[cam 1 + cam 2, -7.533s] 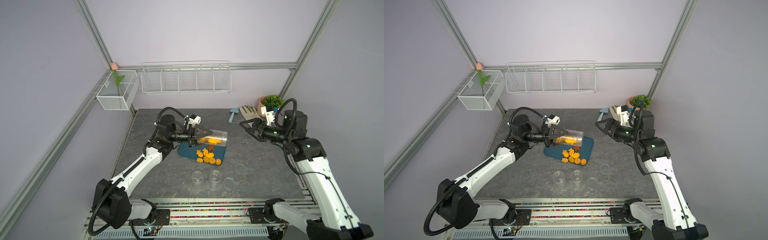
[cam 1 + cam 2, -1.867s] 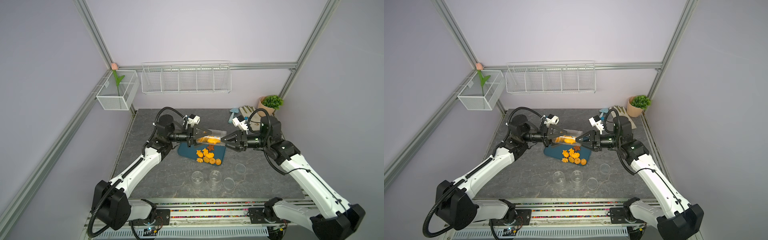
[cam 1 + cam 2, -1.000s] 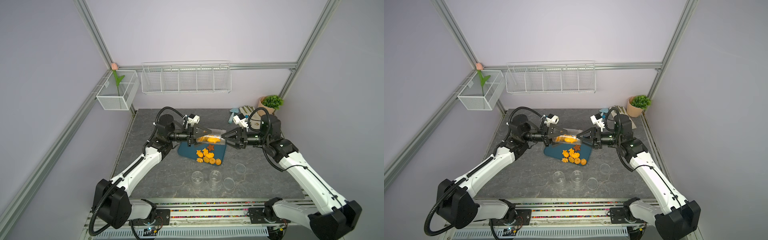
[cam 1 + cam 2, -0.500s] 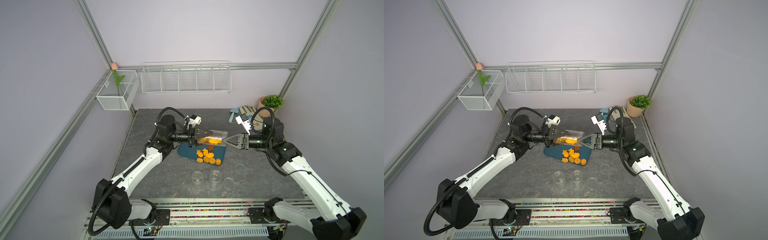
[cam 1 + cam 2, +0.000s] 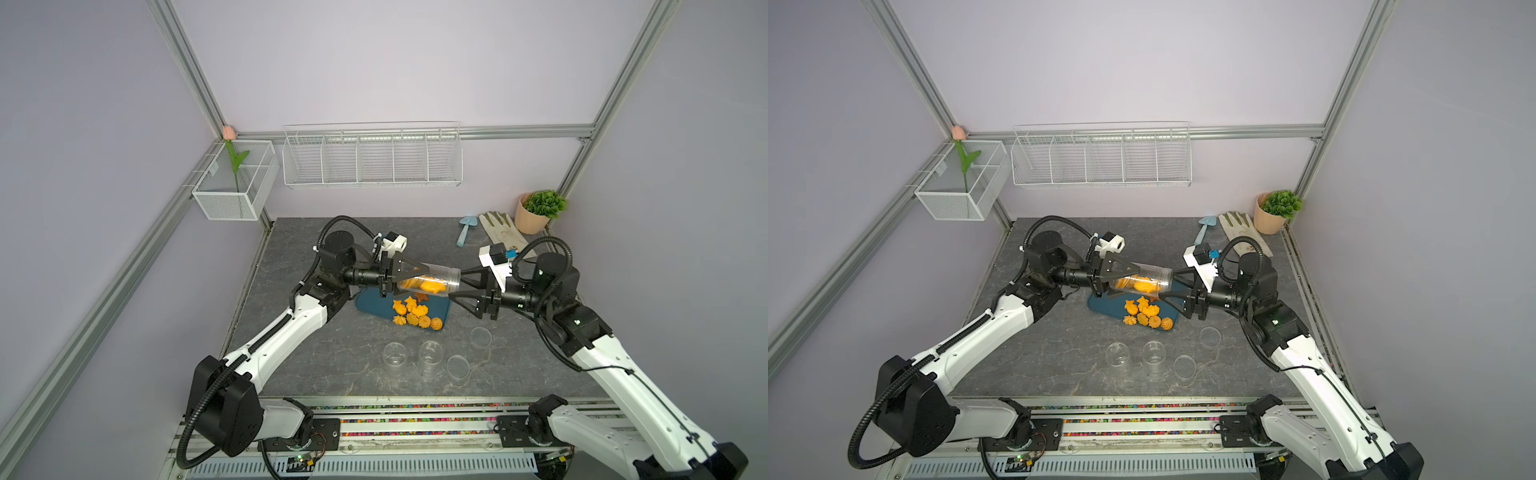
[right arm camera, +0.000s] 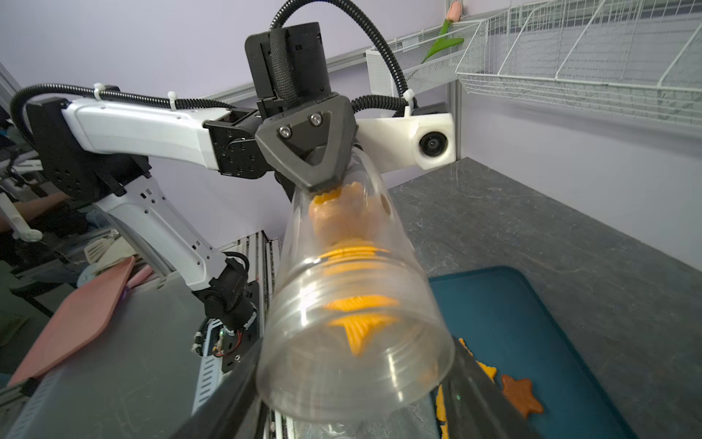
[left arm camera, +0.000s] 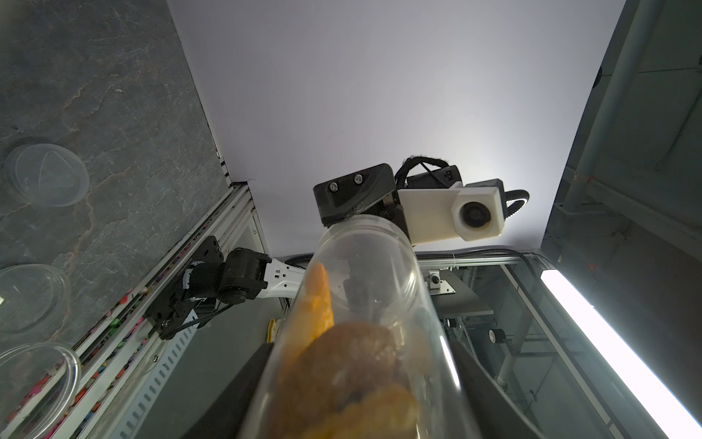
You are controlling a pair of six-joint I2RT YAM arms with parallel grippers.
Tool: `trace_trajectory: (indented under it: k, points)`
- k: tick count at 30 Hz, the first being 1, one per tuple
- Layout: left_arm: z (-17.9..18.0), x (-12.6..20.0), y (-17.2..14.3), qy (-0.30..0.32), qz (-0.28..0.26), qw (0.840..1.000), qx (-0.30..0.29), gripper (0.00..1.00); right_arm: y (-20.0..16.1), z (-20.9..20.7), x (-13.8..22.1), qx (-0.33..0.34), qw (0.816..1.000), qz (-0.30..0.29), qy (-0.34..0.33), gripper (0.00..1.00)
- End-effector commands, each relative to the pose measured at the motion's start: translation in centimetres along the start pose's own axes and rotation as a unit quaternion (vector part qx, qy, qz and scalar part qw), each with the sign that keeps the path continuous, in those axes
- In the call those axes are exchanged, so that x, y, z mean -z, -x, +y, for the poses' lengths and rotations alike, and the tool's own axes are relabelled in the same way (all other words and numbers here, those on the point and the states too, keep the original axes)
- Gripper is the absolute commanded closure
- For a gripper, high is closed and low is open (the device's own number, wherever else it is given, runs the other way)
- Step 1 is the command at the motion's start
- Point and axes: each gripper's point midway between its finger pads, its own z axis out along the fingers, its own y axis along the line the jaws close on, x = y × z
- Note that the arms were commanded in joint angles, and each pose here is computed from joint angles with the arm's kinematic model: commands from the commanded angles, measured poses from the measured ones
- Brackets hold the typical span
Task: Pour the cookies out of the jar
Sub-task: Unscrew the lid from the jar.
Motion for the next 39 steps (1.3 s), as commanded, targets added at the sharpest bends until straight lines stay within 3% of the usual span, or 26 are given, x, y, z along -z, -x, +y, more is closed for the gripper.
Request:
trace_trajectory:
  k: [1, 15, 19, 21, 25, 27, 29, 32, 39]
  points:
    - [-0.6, 1.2, 1.4, -0.001, -0.027, 1.000, -0.004, 0.41, 1.0, -1.6, 1.7, 0.098, 0.992, -0.019, -0.076, 0.56]
    - [-0.7, 1.0, 2.0, -0.001, -0.028, 1.000, -0.004, 0.41, -0.5, -1.4, 3.8, 0.151, 0.981, 0.019, -0.118, 0.58]
    - [-0.8, 0.9, 2.2, -0.002, -0.029, 1.000, -0.003, 0.41, -0.5, -1.7, 3.7, 0.131, 0.983, 0.017, -0.125, 0.56]
    - [-0.9, 1.0, 2.2, -0.002, -0.029, 1.000, -0.004, 0.41, 0.1, -1.9, 3.5, 0.082, 0.989, 0.000, -0.124, 0.46]
    - [-1.1, 1.0, 2.0, -0.003, -0.028, 1.000, -0.005, 0.41, 2.8, -2.2, 4.0, -0.091, 0.986, -0.031, -0.133, 0.01]
    - [-1.0, 1.0, 2.0, -0.003, -0.028, 1.000, -0.005, 0.41, 4.0, -1.9, 4.2, -0.186, 0.975, -0.031, -0.119, 0.10]
    - [-1.1, 1.0, 2.0, -0.004, -0.028, 1.000, -0.006, 0.41, 3.9, -2.6, 4.0, -0.311, 0.943, -0.002, -0.116, 0.10]
    - [-1.4, 1.0, 2.2, -0.005, -0.028, 1.000, -0.009, 0.41, 2.7, -3.2, 2.6, -0.440, 0.894, 0.045, -0.075, 0.11]
    - [-1.9, 0.9, 2.5, -0.011, -0.030, 0.999, -0.013, 0.41, 2.3, -4.2, 0.5, -0.489, 0.871, 0.051, -0.010, 0.11]
